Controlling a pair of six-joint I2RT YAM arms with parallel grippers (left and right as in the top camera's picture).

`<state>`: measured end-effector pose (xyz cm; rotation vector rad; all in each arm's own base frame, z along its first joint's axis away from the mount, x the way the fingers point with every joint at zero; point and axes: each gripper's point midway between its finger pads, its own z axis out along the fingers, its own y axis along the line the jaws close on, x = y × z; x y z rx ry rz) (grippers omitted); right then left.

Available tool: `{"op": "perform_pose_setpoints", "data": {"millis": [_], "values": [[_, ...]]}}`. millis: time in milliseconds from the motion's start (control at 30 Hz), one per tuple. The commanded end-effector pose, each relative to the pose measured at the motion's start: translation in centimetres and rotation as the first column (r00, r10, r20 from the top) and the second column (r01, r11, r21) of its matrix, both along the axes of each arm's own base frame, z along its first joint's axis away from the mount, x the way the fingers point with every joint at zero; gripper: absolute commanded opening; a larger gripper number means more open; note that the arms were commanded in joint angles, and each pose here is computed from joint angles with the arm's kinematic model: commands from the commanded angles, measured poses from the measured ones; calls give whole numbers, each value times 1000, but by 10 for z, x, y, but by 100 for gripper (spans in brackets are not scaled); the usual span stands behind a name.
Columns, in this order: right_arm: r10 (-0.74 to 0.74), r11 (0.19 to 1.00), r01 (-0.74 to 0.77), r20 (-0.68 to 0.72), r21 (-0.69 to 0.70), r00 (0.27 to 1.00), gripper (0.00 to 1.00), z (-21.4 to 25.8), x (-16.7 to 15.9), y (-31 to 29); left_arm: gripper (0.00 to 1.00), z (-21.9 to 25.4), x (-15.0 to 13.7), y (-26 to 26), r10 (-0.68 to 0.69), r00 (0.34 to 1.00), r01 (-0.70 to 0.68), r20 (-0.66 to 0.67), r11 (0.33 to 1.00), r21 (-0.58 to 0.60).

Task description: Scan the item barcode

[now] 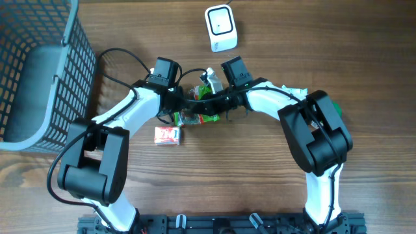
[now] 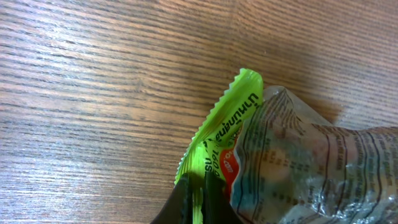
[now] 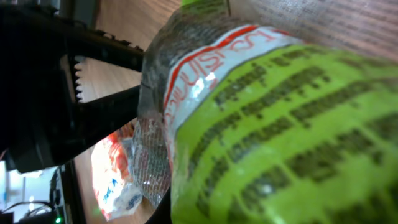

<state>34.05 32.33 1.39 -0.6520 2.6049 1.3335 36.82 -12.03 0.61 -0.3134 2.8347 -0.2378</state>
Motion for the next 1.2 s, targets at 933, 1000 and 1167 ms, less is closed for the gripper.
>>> {"op": "perform_pose_setpoints", "data": {"millis": [933,1000,1167], "values": [[58,850,-230,349,475,935,4,301,-124,-123,7,116,-20,152,288,948,-297,133,953,52],[56,852,-215,326,478,944,4,300,-124,-123,9,116,-20,157,300,944,-309,135,949,58],[47,894,-173,295,415,954,4,288,-118,-125,70,116,-21,161,309,941,-319,136,946,61]]}}
